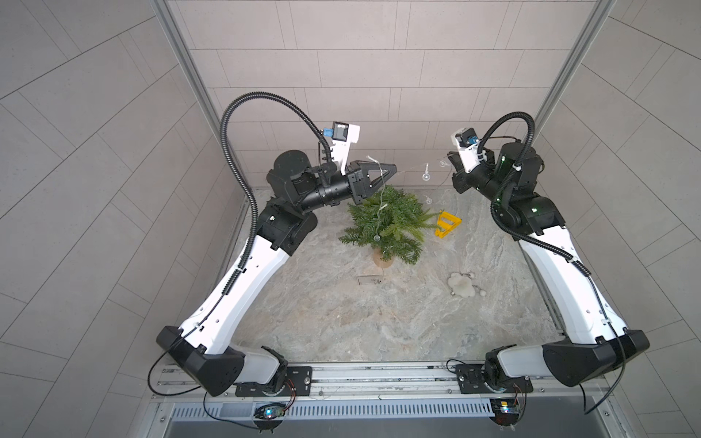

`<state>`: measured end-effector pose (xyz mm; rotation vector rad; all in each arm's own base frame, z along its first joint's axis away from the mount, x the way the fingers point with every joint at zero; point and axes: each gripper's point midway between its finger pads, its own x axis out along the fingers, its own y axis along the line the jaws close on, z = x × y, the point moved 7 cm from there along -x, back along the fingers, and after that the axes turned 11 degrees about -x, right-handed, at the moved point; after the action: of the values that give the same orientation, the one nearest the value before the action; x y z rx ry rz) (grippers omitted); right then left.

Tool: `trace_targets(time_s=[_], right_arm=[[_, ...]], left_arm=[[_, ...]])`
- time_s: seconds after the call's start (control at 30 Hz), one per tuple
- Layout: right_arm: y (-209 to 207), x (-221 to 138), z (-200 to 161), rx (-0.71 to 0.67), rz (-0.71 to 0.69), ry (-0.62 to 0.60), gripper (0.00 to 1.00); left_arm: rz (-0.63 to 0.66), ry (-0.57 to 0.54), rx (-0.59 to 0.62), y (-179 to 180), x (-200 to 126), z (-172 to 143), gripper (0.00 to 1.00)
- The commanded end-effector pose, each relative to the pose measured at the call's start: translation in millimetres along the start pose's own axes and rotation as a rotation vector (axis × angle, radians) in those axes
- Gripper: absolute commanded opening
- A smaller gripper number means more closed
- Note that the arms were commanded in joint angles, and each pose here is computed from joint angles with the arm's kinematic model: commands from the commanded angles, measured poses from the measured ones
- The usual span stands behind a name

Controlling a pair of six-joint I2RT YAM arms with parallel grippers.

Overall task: Remove string lights from the small christmas tree
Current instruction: Remove the light string from the Christmas tree.

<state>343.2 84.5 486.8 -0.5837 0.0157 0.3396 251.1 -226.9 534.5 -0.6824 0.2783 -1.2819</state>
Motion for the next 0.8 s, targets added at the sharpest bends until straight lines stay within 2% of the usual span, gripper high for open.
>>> trace_targets(time_s=[0.0, 0.2, 0.43, 0.6, 0.77], right_arm=[[-31, -10, -22, -0.024, -0.197, 0.143, 0.0], [-31, -23, -31, -0.011, -0.242, 0.184, 0.0], [-22, -37, -33, 0.044, -0.231, 0.143, 0.0], [-21, -39, -38, 0.048, -0.242, 0.16, 0.0], [-23, -37, -49, 0.027, -0.282, 0.206, 0.0]], left_arm=[[-0.16, -0.048, 0.117, -70, -31, 13, 0.03], [-0.186, -0.053, 0.113, -84, -36, 14, 0.03], [-0.227, -0.041, 0.065, -100, -42, 15, 0.03], [-0.308, -0.026, 0.026, -113, -45, 15, 0.03], [-0.21, 0.011, 0.02, -90, -40, -2, 0.03]])
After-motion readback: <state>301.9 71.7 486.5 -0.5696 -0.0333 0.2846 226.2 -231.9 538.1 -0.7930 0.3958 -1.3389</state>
